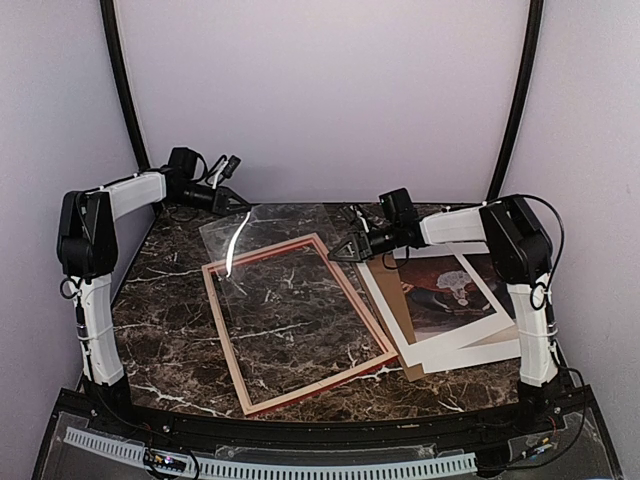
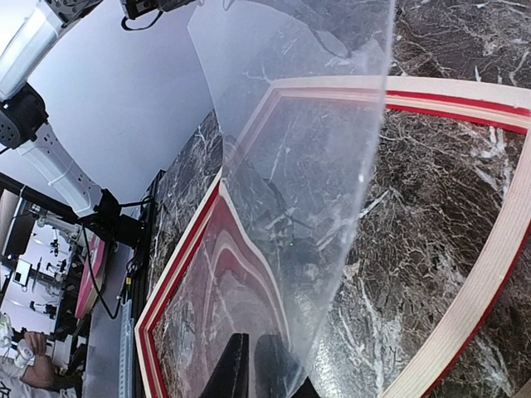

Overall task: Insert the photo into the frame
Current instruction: Pass from the left arm to the right

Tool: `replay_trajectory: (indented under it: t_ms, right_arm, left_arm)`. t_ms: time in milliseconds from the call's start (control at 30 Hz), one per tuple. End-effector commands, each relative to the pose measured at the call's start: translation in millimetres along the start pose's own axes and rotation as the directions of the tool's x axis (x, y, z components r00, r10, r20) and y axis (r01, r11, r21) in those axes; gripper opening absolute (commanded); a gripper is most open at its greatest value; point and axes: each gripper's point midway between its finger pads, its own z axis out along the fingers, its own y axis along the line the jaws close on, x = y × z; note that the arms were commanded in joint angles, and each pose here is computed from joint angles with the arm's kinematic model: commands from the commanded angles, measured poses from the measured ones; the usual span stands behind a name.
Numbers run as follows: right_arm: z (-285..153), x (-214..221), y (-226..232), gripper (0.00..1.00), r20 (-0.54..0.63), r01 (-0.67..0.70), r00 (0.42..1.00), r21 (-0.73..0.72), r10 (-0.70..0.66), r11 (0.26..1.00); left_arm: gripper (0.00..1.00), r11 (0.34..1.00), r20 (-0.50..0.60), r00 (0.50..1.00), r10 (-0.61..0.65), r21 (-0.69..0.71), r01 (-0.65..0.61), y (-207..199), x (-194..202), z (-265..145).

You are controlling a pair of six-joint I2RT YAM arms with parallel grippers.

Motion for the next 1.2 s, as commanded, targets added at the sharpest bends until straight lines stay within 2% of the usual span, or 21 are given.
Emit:
replay_trajectory:
  t_ms: [0,67,100,167,233,267,300,400,500,567,633,767,933,1067,1167]
  right_arm:
    - [4.1,-8.8,8.8,0.06,0.009,0.025,1.000,-0.017,-0.025,1.000]
    - [2.0,-11.7,7.9,0.00,0.016,0.011,1.000,-0.006,-0.011,1.000]
    - [0.0,-14.1,8.7,0.00,0.018,0.005,1.000,-0.004,-0.005,1.000]
    - [-5.7,-18.2,12.4,0.00,0.018,-0.016,1.000,0.006,0.016,1.000]
    - [-13.2,-23.8,21.9,0.00,0.021,-0.020,1.000,0.012,0.020,1.000]
    - [-18.0,-27.3,27.1,0.00,0.025,-0.019,1.000,0.017,0.019,1.000]
    - [-22.6,-30.3,33.1,0.00,0.027,-0.023,0.999,0.022,0.023,0.999]
    - [-38.7,-41.3,52.6,0.00,0.040,-0.026,0.999,0.041,0.024,0.999]
    - [-54.3,-50.0,68.9,0.00,0.063,-0.026,0.998,0.059,0.022,0.998]
    - [-65.2,-56.1,78.7,0.00,0.082,-0.030,0.996,0.065,0.025,0.997]
    - [-75.3,-62.1,87.7,0.00,0.101,-0.033,0.995,0.071,0.026,0.997]
    - [-98.6,-76.4,99.2,0.00,0.156,-0.039,0.988,0.103,0.023,0.994]
    - [-120.0,-89.9,110.3,0.00,0.204,-0.026,0.979,0.115,0.002,0.993]
    - [-120.4,-90.2,110.5,0.00,0.211,-0.029,0.978,0.105,0.007,0.994]
    - [-118.2,-85.8,107.0,0.00,0.214,-0.046,0.977,0.093,0.026,0.995]
  left_arm:
    - [0.00,0.998,0.058,0.996,0.069,-0.002,-0.069,-20.7,-24.2,-19.2]
    - [0.00,0.998,0.055,0.996,0.070,-0.012,-0.069,-19.1,-23.5,-19.2]
    - [0.01,0.997,0.052,0.996,0.071,-0.025,-0.070,-17.1,-23.3,-19.4]
    - [0.08,0.995,0.050,0.996,0.077,-0.062,-0.074,-12.7,-24.5,-20.8]
    - [0.21,0.990,0.050,0.996,0.080,-0.123,-0.073,-4.3,-26.0,-23.9]
    - [0.32,0.981,0.050,0.996,0.077,-0.181,-0.067,4.9,-27.7,-26.6]
    - [0.36,0.975,0.050,0.996,0.071,-0.216,-0.059,8.9,-27.5,-29.6]
    - [0.51,0.928,0.094,0.996,-0.009,-0.370,0.043,35.4,-26.1,-45.7]
    - [0.68,0.875,0.158,0.982,-0.101,-0.455,0.164,43.1,-11.5,-59.0]
    - [0.74,0.820,0.188,0.970,-0.155,-0.522,0.233,47.5,3.6,-70.1]
    - [0.75,0.744,0.206,0.954,-0.217,-0.598,0.298,52.3,24.5,-81.4]
    - [0.76,0.634,0.207,0.907,-0.367,-0.658,0.407,42.8,81.0,-82.6]
    - [0.76,0.517,0.187,0.858,-0.479,-0.729,0.448,25.0,148.4,-76.8]
    - [0.76,0.459,0.170,0.825,-0.540,-0.762,0.458,18.9,183.8,-72.7]
    - [0.75,0.456,0.154,0.817,-0.556,-0.765,0.455,14.0,197.1,-65.7]
